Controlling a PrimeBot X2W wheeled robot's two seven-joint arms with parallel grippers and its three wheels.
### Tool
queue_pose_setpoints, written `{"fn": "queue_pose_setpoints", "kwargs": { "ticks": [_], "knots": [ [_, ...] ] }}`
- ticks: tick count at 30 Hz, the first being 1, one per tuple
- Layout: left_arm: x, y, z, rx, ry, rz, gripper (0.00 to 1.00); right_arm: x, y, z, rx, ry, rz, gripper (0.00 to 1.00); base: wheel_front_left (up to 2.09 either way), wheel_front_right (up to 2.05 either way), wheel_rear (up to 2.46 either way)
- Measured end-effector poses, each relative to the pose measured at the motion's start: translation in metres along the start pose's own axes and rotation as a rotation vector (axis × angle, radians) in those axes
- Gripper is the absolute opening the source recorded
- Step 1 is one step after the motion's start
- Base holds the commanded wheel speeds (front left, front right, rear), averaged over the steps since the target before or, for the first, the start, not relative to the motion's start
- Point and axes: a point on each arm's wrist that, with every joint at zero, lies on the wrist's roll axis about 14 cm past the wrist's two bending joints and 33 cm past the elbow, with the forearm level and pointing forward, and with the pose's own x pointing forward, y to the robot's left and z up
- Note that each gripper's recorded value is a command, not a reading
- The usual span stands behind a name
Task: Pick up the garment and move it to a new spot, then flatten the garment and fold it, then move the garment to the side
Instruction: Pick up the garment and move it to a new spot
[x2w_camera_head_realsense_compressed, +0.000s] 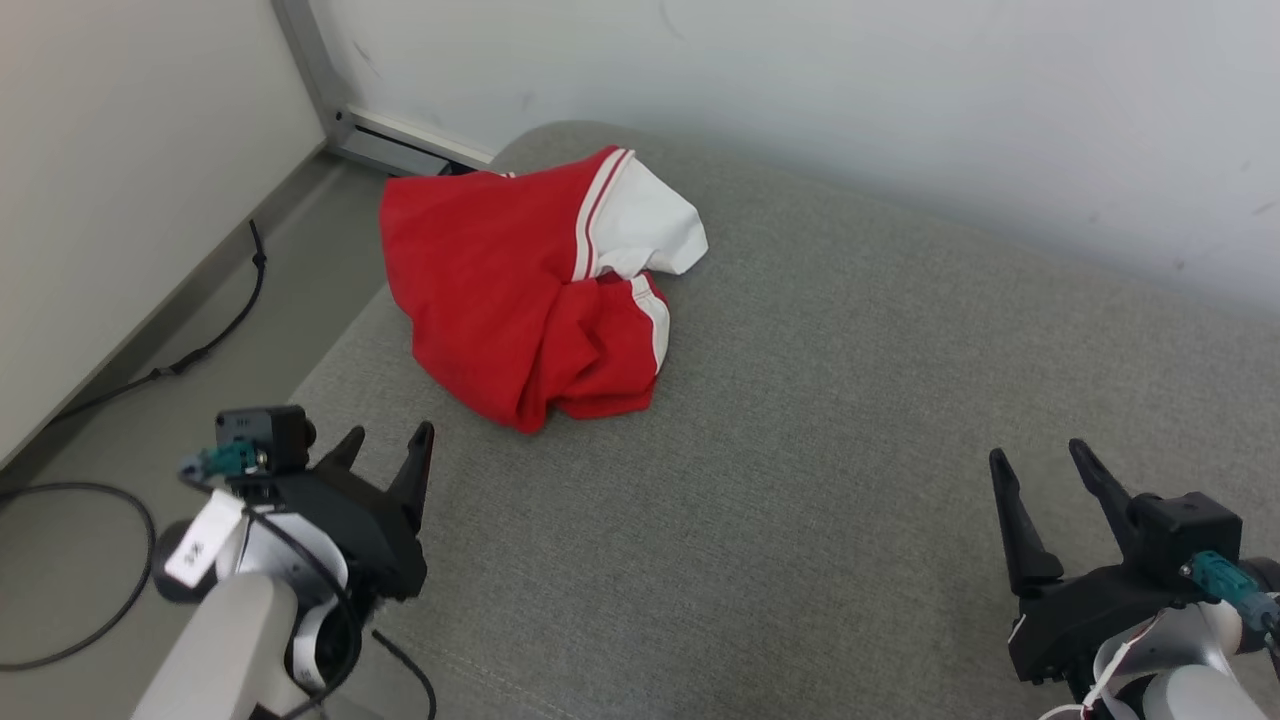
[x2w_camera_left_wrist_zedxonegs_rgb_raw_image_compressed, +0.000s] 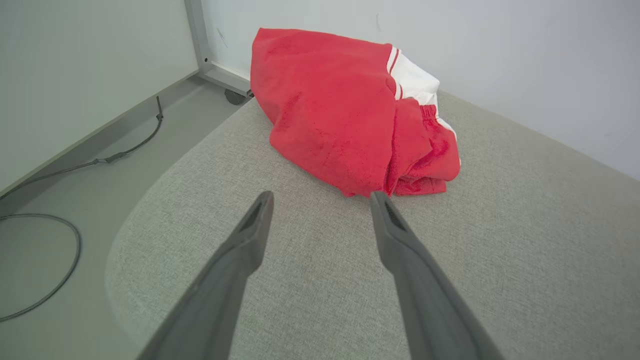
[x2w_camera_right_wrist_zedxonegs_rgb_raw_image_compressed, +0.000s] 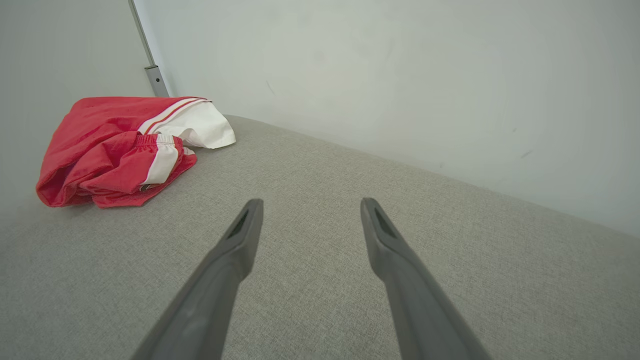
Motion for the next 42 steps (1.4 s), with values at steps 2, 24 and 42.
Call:
{"fn": "queue_pose_setpoints", "kwargs": {
  "ticks": [2, 24, 42],
  "knots": [
    [0.012, -0.004, 0.005, 0.005, 0.031, -0.016, 1.00, 0.001, -0.006, 0.004, -0.015, -0.006, 0.000, 1.00, 0.00, 0.00, 0.00],
    [0.146, -0.020, -0.002, 0.281, 0.421, 0.037, 1.00, 0.011, -0.073, -0.013, -0.109, 0.096, -0.071, 1.00, 0.00, 0.00, 0.00],
    [0.174, -0.037, 0.006, 0.339, 0.398, 0.063, 0.00, 0.014, -0.085, -0.024, -0.077, 0.150, -0.110, 1.00, 0.00, 0.00, 0.00]
  ]
}}
